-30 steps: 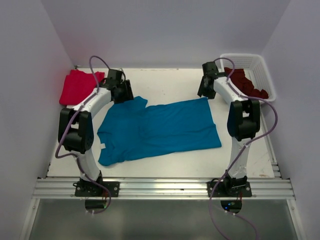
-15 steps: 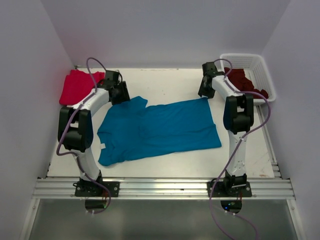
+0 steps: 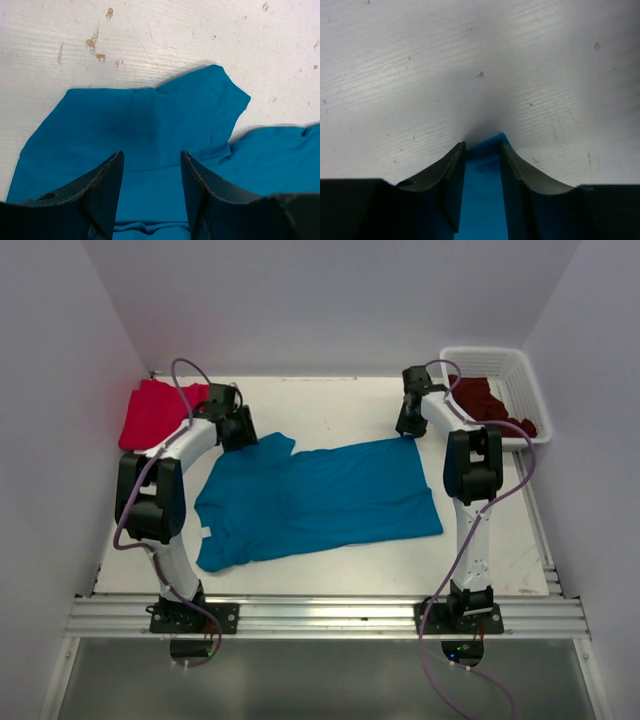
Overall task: Fold and stack the t-shirts
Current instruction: Fold the tshirt
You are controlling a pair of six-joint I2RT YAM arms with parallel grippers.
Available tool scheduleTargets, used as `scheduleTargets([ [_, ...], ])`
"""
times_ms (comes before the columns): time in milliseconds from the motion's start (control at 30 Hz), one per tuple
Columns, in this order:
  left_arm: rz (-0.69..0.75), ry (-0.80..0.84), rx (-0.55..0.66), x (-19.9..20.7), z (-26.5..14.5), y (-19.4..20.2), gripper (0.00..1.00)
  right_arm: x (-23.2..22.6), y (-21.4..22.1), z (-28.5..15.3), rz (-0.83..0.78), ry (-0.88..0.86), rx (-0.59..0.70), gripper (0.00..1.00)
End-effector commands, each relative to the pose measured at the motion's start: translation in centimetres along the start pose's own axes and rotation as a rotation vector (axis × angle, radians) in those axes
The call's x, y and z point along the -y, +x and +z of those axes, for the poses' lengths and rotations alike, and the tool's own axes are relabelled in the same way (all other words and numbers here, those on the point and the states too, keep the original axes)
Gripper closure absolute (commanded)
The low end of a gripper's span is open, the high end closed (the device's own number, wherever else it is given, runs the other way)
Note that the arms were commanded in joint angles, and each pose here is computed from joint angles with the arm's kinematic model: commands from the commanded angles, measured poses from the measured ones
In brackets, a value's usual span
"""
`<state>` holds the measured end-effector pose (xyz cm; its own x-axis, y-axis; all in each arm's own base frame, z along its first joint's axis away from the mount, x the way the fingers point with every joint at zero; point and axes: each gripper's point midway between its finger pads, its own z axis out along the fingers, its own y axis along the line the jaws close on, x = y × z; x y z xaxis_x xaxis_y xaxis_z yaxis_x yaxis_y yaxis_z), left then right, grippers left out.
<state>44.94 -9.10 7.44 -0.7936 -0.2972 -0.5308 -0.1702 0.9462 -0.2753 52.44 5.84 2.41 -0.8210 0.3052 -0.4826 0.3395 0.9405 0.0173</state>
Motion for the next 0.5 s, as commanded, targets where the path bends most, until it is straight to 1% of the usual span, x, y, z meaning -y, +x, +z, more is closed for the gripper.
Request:
scheduleTargets([
  [0,0.001,0.015,0.024,-0.3,0.4,-0.8,0.47,0.5,-0.3,-0.6,-0.004,0.003,0.011,0.66],
  [33,-0.002,0.013,0.022,-0.4,0.5,-0.7,0.48,0.8,0.1,-0.4,-0.004,0.010,0.005,0.79],
  [133,-0.017,0.007,0.013,-0.9,1.0,-0.6,0.57,1.0,0.6,-0.1,-0.007,0.017,-0.006,1.00],
  [167,-0.027,0.001,0.014,-1.2,1.2,-0.8,0.59,1.1,0.7,-0.1,-0.008,0.018,-0.008,1.00],
  [200,-0.033,-0.009,0.006,-1.6,1.5,-0.6,0.65,1.1,0.8,-0.1,-0.007,0.016,-0.007,1.00],
  [233,-0.041,-0.019,0.005,-1.8,1.7,-0.8,0.66,1.3,1.1,0.1,-0.006,0.017,-0.015,1.00],
  [333,-0.060,-0.066,0.005,-3.3,2.5,-1.2,0.66,1.3,1.2,0.0,-0.009,0.017,-0.012,1.00],
  [400,-0.061,-0.089,-0.022,-3.9,3.5,-0.7,0.66,1.4,1.2,-0.2,-0.008,0.012,-0.011,1.00],
  [467,-0.063,-0.094,-0.020,-4.1,3.9,-1.2,0.66,1.4,1.2,-0.3,-0.012,0.010,-0.010,1.00],
])
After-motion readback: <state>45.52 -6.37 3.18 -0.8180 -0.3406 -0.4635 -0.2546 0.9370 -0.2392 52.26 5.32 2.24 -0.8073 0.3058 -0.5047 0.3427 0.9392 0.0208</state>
